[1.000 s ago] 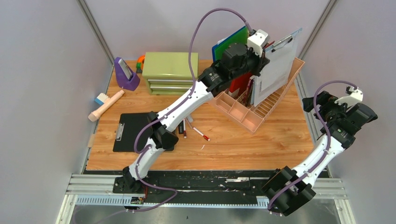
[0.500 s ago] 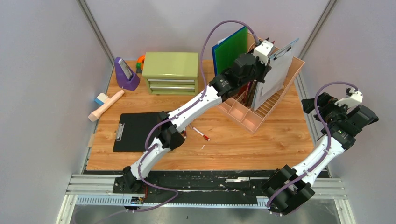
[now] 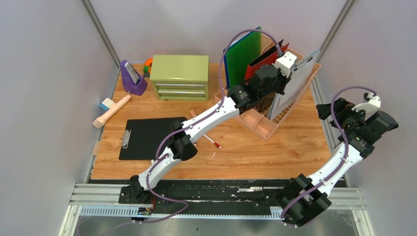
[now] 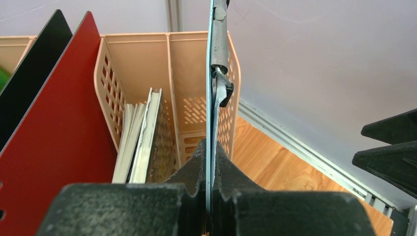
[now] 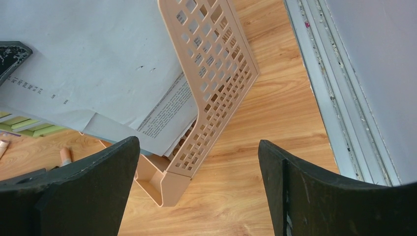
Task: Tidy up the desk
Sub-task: Place the folder in the storage box.
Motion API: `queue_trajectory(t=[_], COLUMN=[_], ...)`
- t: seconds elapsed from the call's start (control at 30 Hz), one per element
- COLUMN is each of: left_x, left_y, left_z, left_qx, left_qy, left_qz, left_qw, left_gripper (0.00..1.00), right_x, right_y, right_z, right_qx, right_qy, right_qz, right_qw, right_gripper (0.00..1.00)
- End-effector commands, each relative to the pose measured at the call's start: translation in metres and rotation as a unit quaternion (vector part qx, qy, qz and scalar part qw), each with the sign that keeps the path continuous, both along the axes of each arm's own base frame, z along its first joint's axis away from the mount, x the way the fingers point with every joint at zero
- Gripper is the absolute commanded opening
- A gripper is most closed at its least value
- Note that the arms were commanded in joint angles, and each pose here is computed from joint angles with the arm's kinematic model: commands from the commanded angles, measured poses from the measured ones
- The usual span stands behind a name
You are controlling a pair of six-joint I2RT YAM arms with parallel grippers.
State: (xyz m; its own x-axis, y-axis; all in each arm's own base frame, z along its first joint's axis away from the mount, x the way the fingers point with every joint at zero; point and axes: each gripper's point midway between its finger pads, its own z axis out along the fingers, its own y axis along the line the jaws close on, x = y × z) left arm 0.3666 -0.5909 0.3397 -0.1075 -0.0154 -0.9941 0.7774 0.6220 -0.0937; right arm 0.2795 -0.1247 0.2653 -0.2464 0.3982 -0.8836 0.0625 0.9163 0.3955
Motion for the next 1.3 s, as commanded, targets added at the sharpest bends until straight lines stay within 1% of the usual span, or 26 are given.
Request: queue_trajectory(t=[0.0,0.23,0.4,0.43,0.47,0.5,0.53,0.57,0.63,0.83,0.87,1.0,1.1,1.17,1.2,1.23,1.27], left_x=[0.006,0.019,0.022,0.021,0.022,0.021,0.02,0.021,0.021,0.015,0.013,0.009,0.007,0.007,0.007,0.007,0.008], left_y=[0.003,0.002,-0.004,-0.006,-0.007,-0.01,-0.011,-0.012,-0.012,-0.01,-0.009,-0.003,-0.001,-0.001,-0.001,-0.001,-0.001], left_z=[0.043,0.02,-0.002,-0.004,-0.007,-0.008,-0.008,-0.007,-0.005,0.018,0.02,0.036,0.04,0.039,0.038,0.037,0.037], left_qx=[-0.051,-0.027,-0.016,-0.016,-0.015,-0.015,-0.015,-0.017,-0.02,-0.031,-0.032,-0.032,-0.029,-0.027,-0.027,-0.027,-0.028], left_qy=[-0.049,-0.057,-0.046,-0.045,-0.045,-0.047,-0.048,-0.051,-0.055,-0.073,-0.074,-0.083,-0.088,-0.088,-0.086,-0.085,-0.083], left_qz=[0.023,0.049,0.046,0.042,0.04,0.035,0.031,0.03,0.026,0.007,0.004,-0.002,-0.005,-0.006,-0.006,-0.005,-0.004], left_qw=[0.997,0.997,0.998,0.998,0.998,0.998,0.998,0.998,0.998,0.997,0.997,0.996,0.996,0.996,0.996,0.996,0.996], left_gripper=[0.0,0.0,0.01,0.07,0.11,0.17,0.21,0.27,0.33,0.45,0.49,0.55,0.55,0.52,0.46,0.37,0.32], right_x=[-0.001,-0.002,-0.002,-0.002,-0.002,-0.002,-0.002,-0.002,-0.002,-0.002,-0.002,-0.002,-0.002,-0.002,-0.002,-0.002,-0.003], right_y=[0.001,0.003,0.004,0.005,0.005,0.006,0.006,0.006,0.008,0.011,0.011,0.013,0.014,0.014,0.014,0.015,0.015], right_z=[0.011,0.013,0.013,0.013,0.013,0.013,0.013,0.013,0.013,0.012,0.012,0.012,0.013,0.013,0.014,0.014,0.013], right_qx=[-0.02,-0.018,-0.017,-0.016,-0.017,-0.016,-0.016,-0.015,-0.014,-0.009,-0.008,-0.005,-0.005,-0.006,-0.006,-0.007,-0.006], right_qy=[-0.023,-0.026,-0.027,-0.027,-0.028,-0.028,-0.028,-0.028,-0.029,-0.031,-0.031,-0.032,-0.033,-0.033,-0.034,-0.034,-0.034], right_qz=[0.01,0.016,0.018,0.02,0.02,0.022,0.023,0.024,0.027,0.038,0.04,0.045,0.047,0.048,0.048,0.048,0.048], right_qw=[0.999,0.999,0.999,0.999,0.999,0.999,0.999,0.999,0.999,0.999,0.999,0.998,0.998,0.998,0.998,0.998,0.998], right_gripper=[0.92,0.92,0.92,0.92,0.92,0.92,0.92,0.92,0.92,0.92,0.92,0.92,0.92,0.92,0.92,0.92,0.92])
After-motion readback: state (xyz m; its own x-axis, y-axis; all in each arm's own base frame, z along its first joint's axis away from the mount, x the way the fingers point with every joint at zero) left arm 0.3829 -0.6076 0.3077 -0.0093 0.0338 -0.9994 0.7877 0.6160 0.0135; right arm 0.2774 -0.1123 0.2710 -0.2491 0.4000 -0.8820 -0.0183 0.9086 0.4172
